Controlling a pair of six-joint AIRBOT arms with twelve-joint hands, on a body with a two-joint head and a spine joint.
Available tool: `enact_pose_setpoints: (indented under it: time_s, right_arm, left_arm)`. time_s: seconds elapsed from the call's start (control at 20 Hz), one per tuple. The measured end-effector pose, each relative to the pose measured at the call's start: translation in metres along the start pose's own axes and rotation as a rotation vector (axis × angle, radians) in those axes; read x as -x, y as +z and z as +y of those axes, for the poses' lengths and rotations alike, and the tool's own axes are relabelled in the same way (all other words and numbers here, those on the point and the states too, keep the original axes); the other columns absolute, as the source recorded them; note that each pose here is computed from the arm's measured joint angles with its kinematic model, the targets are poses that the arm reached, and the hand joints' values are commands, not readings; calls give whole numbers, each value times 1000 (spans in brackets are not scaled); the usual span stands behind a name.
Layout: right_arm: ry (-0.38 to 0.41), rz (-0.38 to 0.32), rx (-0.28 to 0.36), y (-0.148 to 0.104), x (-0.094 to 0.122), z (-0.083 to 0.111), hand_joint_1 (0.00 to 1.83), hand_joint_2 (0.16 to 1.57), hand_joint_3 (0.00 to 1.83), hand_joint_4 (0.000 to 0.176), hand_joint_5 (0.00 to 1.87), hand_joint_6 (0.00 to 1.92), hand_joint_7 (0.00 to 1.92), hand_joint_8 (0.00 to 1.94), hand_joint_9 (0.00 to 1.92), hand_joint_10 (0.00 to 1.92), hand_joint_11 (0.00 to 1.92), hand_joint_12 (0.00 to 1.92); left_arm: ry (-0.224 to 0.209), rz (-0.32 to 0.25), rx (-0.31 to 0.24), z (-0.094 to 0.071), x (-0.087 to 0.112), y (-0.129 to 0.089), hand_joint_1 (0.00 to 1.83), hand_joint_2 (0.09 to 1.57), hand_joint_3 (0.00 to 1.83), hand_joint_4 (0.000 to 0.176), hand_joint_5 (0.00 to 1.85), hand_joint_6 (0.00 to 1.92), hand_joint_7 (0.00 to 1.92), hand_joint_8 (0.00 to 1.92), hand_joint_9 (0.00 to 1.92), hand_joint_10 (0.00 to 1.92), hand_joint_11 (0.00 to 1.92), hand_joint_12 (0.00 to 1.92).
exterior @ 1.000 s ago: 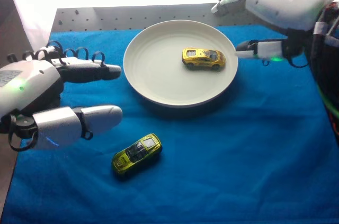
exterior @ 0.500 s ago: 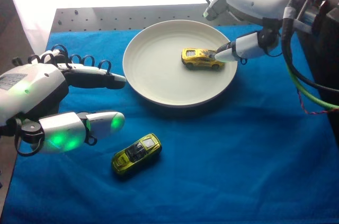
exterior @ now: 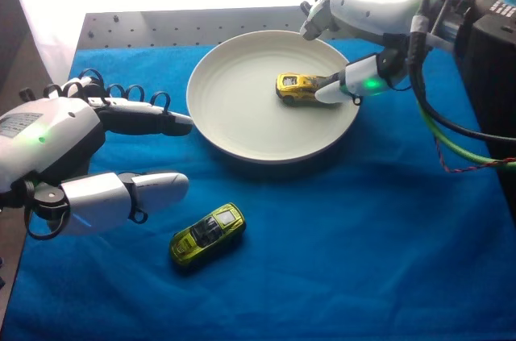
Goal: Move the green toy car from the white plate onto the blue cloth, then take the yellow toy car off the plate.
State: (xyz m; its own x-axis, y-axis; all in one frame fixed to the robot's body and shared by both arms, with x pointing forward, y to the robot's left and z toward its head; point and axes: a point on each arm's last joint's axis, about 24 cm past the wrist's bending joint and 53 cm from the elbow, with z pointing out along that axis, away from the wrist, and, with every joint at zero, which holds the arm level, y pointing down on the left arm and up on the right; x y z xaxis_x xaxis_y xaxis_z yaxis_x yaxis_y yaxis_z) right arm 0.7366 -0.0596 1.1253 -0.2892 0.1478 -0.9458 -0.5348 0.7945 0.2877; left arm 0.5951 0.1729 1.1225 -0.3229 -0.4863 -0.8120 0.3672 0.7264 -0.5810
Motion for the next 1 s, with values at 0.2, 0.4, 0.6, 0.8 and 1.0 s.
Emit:
enact_pose_setpoints:
  time_s: [0.2, 0.4, 0.6, 0.8, 1.0]
  right_arm:
    - [-1, 9, -3, 2, -3, -1, 830, 941, 3, 0, 812, 10, 1035, 1884, 1184, 1921, 1231, 1921]
    - [-2, 20, -3, 6, -8, 1, 765, 988, 4, 0, 706, 0, 646, 625, 538, 1069, 343, 1732]
    - [0, 35, 1, 9, -13, 4, 771, 1000, 0, 0, 664, 1, 732, 144, 559, 725, 300, 1562]
    - [0, 39, 3, 10, -15, 5, 780, 985, 0, 0, 679, 0, 780, 32, 592, 622, 361, 1501]
    - [-10, 54, 12, 11, -20, 10, 800, 998, 0, 0, 708, 3, 859, 54, 582, 913, 377, 1625]
  left_arm:
    - [0, 0, 0, 0, 0, 0, 397, 1132, 1, 123, 656, 6, 560, 6, 516, 79, 23, 1457]
    - [0, -1, -1, 0, 0, 0, 448, 1143, 2, 120, 653, 2, 553, 2, 509, 68, 22, 1410]
    - [0, -2, -2, 0, 0, 0, 409, 1143, 1, 128, 656, 2, 556, 2, 532, 75, 69, 1423]
    - [0, -2, -3, -1, 0, 0, 409, 1138, 0, 136, 661, 3, 544, 1, 529, 65, 87, 1399]
    - [-1, -3, -3, -1, 1, 0, 411, 1147, 2, 125, 658, 1, 546, 4, 533, 63, 89, 1393]
